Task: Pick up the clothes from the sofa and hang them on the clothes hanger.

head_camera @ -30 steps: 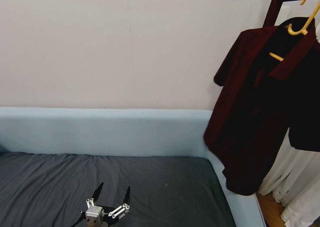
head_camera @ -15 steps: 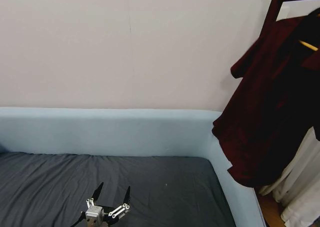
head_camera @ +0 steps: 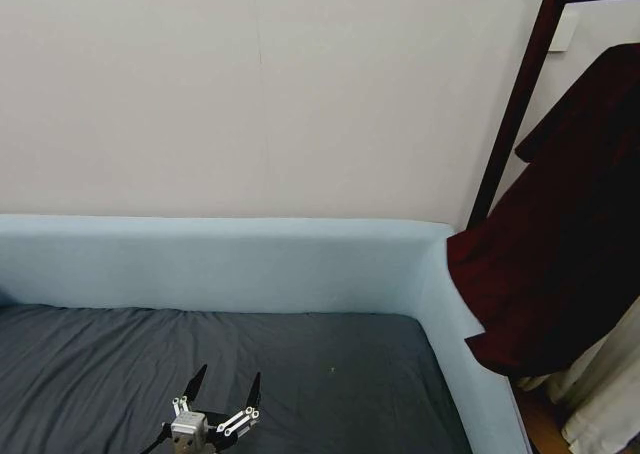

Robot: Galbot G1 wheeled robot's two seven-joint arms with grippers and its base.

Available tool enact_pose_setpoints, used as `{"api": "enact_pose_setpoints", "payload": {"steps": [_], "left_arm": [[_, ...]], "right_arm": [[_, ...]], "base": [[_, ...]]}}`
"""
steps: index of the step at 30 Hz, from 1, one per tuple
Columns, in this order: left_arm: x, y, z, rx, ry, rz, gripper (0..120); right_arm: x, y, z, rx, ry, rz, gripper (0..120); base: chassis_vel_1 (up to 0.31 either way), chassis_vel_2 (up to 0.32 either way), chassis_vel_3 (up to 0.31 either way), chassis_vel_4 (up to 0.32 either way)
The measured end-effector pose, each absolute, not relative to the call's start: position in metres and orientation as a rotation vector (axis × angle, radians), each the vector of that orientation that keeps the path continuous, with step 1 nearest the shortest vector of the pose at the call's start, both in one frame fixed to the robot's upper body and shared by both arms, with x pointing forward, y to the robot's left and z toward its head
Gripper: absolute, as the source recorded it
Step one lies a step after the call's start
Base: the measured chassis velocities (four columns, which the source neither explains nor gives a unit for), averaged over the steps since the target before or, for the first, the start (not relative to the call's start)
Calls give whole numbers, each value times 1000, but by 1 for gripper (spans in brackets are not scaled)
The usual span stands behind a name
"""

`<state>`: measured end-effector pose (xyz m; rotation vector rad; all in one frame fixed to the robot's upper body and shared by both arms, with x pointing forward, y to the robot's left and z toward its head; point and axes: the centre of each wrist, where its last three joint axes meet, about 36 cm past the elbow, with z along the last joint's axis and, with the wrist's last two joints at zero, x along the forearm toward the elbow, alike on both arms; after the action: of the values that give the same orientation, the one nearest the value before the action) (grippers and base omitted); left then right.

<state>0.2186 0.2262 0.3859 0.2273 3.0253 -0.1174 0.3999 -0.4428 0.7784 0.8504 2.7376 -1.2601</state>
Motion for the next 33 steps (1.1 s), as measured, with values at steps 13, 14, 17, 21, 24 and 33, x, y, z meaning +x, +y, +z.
{"api": "enact_pose_setpoints", "payload": {"steps": [13, 14, 17, 21, 24, 33], "left_arm": [[219, 226, 386, 227, 3025, -117, 100], [219, 226, 386, 227, 3025, -118, 100], [219, 226, 386, 227, 3025, -117, 100], [219, 226, 386, 228, 3025, -117, 100], [219, 226, 386, 228, 3025, -117, 100], [219, 226, 386, 228, 3025, -118, 100]], "right_arm": [[418, -418, 822, 792, 2685, -1363, 8], [419, -415, 826, 786, 2713, -1339, 8], [420, -412, 835, 778, 2772, -1279, 8], [425, -422, 841, 806, 2893, -1137, 8], [425, -431, 834, 814, 2964, -1033, 8], [416, -412, 834, 739, 2897, -1099, 8]], "base": [[0, 0, 0, 0], [0, 0, 0, 0], [0, 0, 0, 0], [0, 0, 0, 0], [0, 0, 0, 0], [0, 0, 0, 0]]}}
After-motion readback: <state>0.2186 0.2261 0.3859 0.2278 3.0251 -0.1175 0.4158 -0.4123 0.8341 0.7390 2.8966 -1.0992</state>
